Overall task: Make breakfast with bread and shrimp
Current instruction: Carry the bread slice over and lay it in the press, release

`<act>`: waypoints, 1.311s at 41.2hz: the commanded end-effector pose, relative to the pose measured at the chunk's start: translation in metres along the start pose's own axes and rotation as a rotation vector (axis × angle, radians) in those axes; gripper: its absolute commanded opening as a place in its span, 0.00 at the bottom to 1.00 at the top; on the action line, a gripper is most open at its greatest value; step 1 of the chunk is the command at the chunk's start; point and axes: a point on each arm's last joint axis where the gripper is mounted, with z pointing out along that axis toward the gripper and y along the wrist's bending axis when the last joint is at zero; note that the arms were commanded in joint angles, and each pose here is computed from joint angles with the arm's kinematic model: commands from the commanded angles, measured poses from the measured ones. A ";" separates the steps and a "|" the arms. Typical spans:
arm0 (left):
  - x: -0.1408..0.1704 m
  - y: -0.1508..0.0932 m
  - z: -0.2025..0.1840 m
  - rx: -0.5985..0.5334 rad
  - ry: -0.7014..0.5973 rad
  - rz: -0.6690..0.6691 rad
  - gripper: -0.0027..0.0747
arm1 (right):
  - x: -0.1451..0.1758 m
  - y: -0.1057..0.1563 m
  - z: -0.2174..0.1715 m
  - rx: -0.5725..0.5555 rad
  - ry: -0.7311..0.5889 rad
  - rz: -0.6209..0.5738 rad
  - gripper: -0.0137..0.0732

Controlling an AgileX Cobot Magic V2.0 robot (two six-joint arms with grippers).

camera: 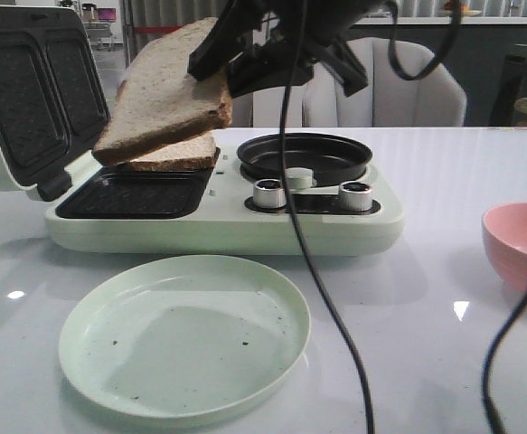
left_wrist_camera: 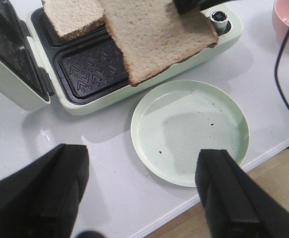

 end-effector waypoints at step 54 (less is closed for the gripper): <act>-0.013 -0.002 -0.006 0.020 -0.106 0.005 0.69 | -0.060 0.040 -0.103 0.278 -0.004 -0.456 0.56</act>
